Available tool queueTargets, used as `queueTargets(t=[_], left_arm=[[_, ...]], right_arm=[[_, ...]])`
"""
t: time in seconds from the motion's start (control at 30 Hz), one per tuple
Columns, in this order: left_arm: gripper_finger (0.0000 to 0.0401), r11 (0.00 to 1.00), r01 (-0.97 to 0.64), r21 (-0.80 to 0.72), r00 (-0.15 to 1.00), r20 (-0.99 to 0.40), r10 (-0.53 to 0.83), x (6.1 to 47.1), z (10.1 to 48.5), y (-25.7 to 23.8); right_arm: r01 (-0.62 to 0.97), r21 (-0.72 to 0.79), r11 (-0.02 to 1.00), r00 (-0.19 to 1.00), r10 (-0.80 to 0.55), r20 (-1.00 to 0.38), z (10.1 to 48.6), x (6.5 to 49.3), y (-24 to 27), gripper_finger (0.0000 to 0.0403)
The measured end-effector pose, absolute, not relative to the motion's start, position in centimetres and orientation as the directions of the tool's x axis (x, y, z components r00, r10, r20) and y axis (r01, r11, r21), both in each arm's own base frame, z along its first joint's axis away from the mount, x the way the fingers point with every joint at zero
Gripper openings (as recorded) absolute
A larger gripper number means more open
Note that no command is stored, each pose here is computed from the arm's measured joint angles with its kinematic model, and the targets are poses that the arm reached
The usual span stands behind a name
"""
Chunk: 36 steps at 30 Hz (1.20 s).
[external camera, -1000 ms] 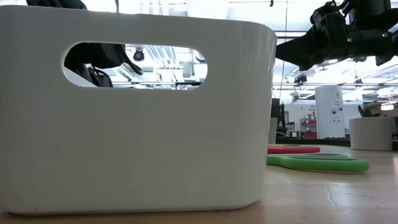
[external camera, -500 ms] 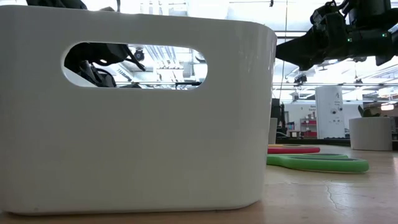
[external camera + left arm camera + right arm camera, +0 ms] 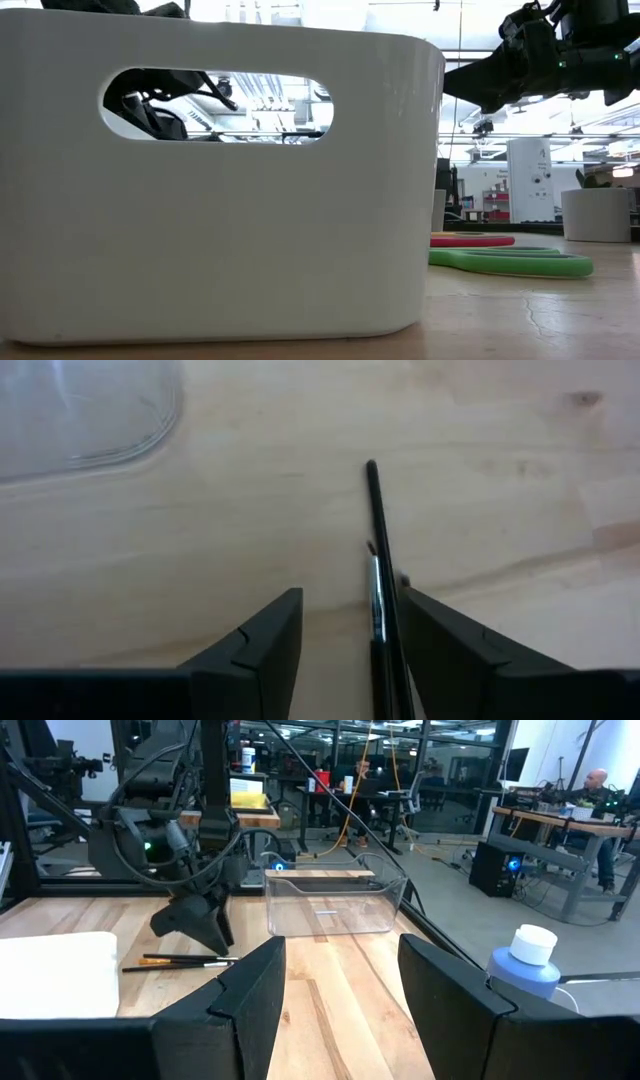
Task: Pick & Place Paint Supplies
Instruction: Put the left silver liner brush into the gray bin
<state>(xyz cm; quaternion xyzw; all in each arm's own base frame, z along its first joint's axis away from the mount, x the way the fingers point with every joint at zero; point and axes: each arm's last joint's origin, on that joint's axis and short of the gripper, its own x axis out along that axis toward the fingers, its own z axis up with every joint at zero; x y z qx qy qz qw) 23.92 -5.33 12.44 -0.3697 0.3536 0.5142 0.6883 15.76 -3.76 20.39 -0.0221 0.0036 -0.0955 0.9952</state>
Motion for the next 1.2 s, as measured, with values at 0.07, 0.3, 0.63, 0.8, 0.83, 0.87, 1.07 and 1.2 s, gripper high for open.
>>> queueTargets(t=[0.07,0.3,0.63,0.8,0.83,0.87,1.07,1.2], left_arm=[[0.0175,0.203,-0.971,-0.129,0.21,-0.869,0.449,24.0,12.9,-5.5],[0.0175,0.231,-0.966,-0.119,0.215,-0.865,0.453,24.4,13.4,-6.1],[0.0175,0.225,-0.968,-0.115,0.208,-0.868,0.451,24.2,12.8,-6.4],[0.0174,0.251,-0.964,-0.089,0.198,-0.869,0.454,24.2,12.5,-6.4],[0.0174,0.251,-0.964,-0.086,0.196,-0.869,0.454,24.3,12.3,-6.4],[0.0174,0.252,-0.964,-0.085,0.195,-0.87,0.453,24.3,12.2,-6.5],[0.0174,0.265,-0.963,-0.058,0.178,-0.873,0.455,24.6,11.2,-6.6],[0.0174,0.264,-0.963,-0.061,0.179,-0.874,0.451,24.7,11.1,-6.6]], right_arm=[[0.19,-0.045,0.981,0.982,-0.19,-0.003,20.4,15.8,-3.8,0.0193],[0.19,-0.045,0.981,0.982,-0.19,-0.003,20.4,15.8,-3.8,0.0193],[0.189,-0.045,0.981,0.982,-0.19,-0.003,20.4,15.8,-3.7,0.0193],[0.189,-0.045,0.981,0.982,-0.19,-0.003,20.4,15.8,-3.7,0.0193],[0.189,-0.045,0.981,0.982,-0.19,-0.002,20.4,15.8,-3.7,0.0193],[0.189,-0.045,0.981,0.982,-0.19,-0.003,20.4,15.8,-3.7,0.0193],[0.189,-0.045,0.981,0.982,-0.19,-0.003,20.4,15.8,-3.7,0.0193],[0.189,-0.045,0.981,0.982,-0.19,-0.003,20.4,15.8,-3.7,0.0193]])
